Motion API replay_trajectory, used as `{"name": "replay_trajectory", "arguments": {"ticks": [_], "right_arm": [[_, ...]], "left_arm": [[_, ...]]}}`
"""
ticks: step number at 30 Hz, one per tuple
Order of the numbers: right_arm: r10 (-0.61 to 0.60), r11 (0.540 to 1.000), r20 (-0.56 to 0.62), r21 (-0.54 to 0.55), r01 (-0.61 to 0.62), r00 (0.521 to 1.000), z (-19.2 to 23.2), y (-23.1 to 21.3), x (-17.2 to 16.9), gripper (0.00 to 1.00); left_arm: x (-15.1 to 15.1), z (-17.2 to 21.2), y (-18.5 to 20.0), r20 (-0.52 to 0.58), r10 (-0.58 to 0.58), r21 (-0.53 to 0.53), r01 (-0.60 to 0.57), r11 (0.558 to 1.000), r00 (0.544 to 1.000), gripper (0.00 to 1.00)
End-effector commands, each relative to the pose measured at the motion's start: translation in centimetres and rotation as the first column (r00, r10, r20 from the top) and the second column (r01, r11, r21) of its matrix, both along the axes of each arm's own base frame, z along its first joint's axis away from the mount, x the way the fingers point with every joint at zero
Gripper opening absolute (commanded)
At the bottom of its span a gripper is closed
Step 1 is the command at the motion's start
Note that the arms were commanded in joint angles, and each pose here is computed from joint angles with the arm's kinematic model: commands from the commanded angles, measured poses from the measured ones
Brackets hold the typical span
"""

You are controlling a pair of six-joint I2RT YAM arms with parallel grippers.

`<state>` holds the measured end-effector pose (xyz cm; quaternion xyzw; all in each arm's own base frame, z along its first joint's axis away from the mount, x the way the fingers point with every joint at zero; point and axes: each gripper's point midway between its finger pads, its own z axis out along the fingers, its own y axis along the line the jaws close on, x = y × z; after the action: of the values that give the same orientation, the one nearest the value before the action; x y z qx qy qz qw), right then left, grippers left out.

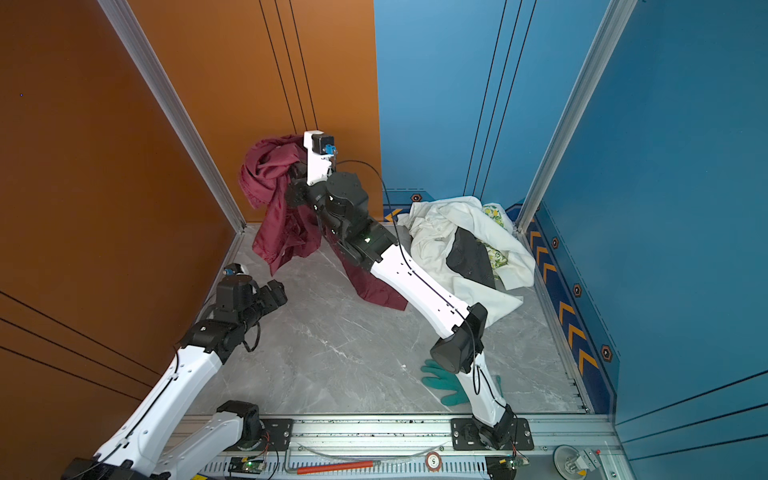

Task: Pick out a specific cloth from the pile
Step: 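Carry the maroon shirt with the right gripper toward the clear table area, then lower the maroon shirt onto the table and open the right gripper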

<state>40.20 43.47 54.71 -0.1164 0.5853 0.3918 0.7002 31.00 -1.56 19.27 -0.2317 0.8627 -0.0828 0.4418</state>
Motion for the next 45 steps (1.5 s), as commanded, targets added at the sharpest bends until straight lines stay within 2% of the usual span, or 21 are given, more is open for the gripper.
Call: {"name": "replay_trajectory", "arguments": {"ticks": [1, 5, 8, 13, 18, 22, 24, 30, 33, 38, 41, 45], "right_arm": [[-0.112, 0.991, 0.030, 0.072, 0.110, 0.993, 2.1, -5.4, 0.3, 0.00], [-0.168, 0.985, -0.070, 0.012, 0.169, 0.983, -3.3, -8.8, 1.4, 0.00], [-0.202, 0.979, -0.156, -0.065, 0.194, 0.967, -9.2, -10.4, 1.9, 0.00], [-0.220, 0.965, -0.315, -0.206, 0.160, 0.923, -20.0, -10.1, 1.8, 0.00], [-0.254, 0.942, -0.468, -0.318, 0.106, 0.846, -30.6, -8.9, 1.4, 0.00], [-0.258, 0.935, -0.576, -0.352, 0.049, 0.775, -36.5, -7.9, 1.6, 0.00], [-0.280, 0.933, -0.629, -0.358, 0.049, 0.725, -39.0, -8.0, 1.7, 0.00], [-0.330, 0.929, -0.742, -0.365, 0.061, 0.584, -44.9, -8.4, 1.5, 0.00], [-0.303, 0.944, -0.787, -0.325, 0.055, 0.537, -46.8, -7.9, 1.4, 0.00], [-0.242, 0.956, -0.827, -0.293, -0.022, 0.508, -49.2, -4.4, 0.4, 0.00], [-0.155, 0.972, -0.856, -0.222, -0.080, 0.493, -50.1, -1.0, -0.5, 0.00], [-0.059, 0.975, -0.857, -0.160, -0.155, 0.512, -49.7, 3.7, -1.5, 0.02]], "left_arm": [[0.1, -1.4, -0.9, -0.034, -0.030, -0.013, 0.029, 0.999, 0.999, 0.91], [0.7, -2.3, -1.9, -0.051, -0.060, -0.004, 0.060, 0.998, 0.997, 0.91], [1.1, -2.8, -2.6, -0.063, -0.081, 0.001, 0.082, 0.997, 0.995, 0.91], [1.7, -3.3, -3.7, -0.080, -0.124, 0.022, 0.126, 0.992, 0.989, 0.90], [2.3, -2.1, -4.2, -0.063, -0.151, 0.035, 0.154, 0.987, 0.986, 0.91], [2.4, -1.1, -4.2, -0.053, -0.160, 0.047, 0.162, 0.986, 0.986, 0.90], [2.3, -0.5, -4.0, -0.047, -0.161, 0.057, 0.164, 0.985, 0.986, 0.90], [1.8, 0.9, -2.9, -0.030, -0.143, 0.080, 0.145, 0.986, 0.989, 0.91], [1.8, 1.5, -2.5, -0.021, -0.141, 0.086, 0.142, 0.986, 0.990, 0.91], [1.9, 2.8, -2.2, -0.008, -0.144, 0.115, 0.144, 0.983, 0.989, 0.91], [2.0, 3.4, -1.9, -0.008, -0.140, 0.132, 0.140, 0.981, 0.990, 0.91], [2.0, 3.5, -1.3, -0.010, -0.125, 0.123, 0.126, 0.984, 0.992, 0.91]]}}
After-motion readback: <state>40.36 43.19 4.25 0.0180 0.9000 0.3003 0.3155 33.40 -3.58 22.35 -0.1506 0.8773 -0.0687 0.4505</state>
